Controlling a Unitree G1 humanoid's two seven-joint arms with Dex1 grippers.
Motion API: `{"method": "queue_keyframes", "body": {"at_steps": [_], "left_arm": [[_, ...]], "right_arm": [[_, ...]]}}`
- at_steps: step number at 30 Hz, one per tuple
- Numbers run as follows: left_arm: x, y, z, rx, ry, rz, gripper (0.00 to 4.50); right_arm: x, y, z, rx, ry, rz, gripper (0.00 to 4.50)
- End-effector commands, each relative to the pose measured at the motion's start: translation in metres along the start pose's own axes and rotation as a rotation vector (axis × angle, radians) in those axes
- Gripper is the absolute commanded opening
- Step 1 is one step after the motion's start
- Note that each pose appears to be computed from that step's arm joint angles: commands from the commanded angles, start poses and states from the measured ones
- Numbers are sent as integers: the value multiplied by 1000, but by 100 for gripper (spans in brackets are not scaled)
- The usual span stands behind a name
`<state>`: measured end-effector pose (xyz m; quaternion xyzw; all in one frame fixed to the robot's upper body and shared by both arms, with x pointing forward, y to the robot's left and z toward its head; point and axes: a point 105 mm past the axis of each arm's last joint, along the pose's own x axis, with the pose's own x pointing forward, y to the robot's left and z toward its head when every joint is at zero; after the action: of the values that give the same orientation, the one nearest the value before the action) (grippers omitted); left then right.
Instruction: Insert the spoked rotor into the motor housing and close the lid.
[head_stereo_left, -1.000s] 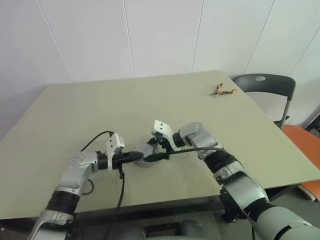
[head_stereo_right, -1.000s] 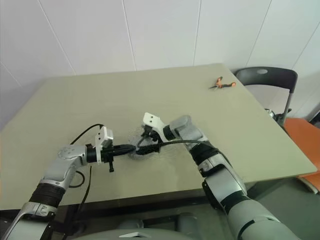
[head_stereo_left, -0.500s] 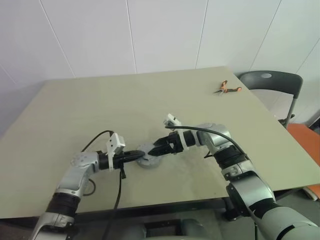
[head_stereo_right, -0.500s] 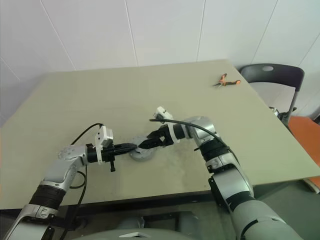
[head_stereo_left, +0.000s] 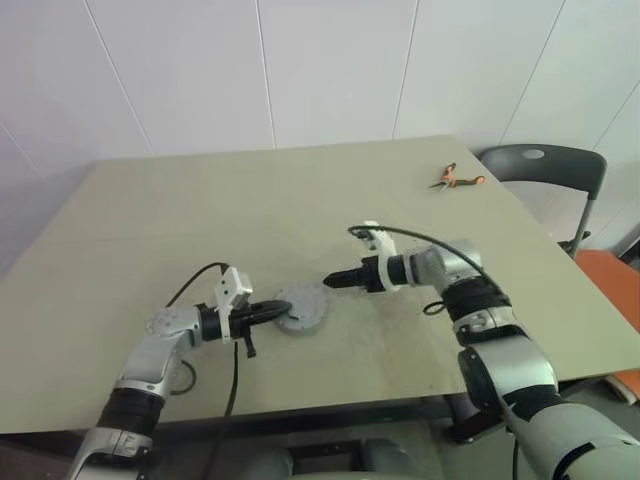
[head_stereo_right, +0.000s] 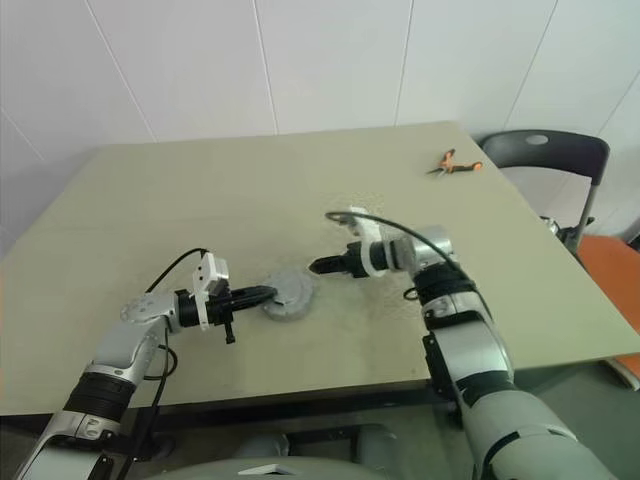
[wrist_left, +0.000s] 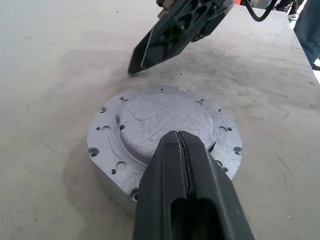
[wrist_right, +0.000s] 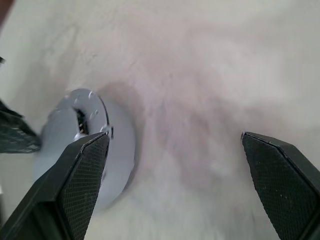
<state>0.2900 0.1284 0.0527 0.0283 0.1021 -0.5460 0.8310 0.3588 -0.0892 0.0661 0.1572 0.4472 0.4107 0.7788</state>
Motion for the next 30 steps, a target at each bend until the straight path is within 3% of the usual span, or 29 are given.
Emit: {"method": "queue_keyframes", "body": {"at_steps": [1, 5, 11, 20, 30], "left_arm": [[1, -7, -18, -33, 63, -35, 0], [1, -6, -17, -31, 62, -40, 0], [1, -7, -19, -33, 67, -45, 0], [-3, -4, -17, -28, 70, -39, 0], [-7, 2, -19, -5, 86, -13, 0]], "right_arm": [[-9, 23, -14, 98, 85, 125, 448], [-8, 32, -38, 197, 166, 147, 448], [17, 35, -54, 252, 158, 65, 448], [47, 62, -45, 280, 79, 69, 448], [63, 82, -35, 393, 99, 141, 448]]}}
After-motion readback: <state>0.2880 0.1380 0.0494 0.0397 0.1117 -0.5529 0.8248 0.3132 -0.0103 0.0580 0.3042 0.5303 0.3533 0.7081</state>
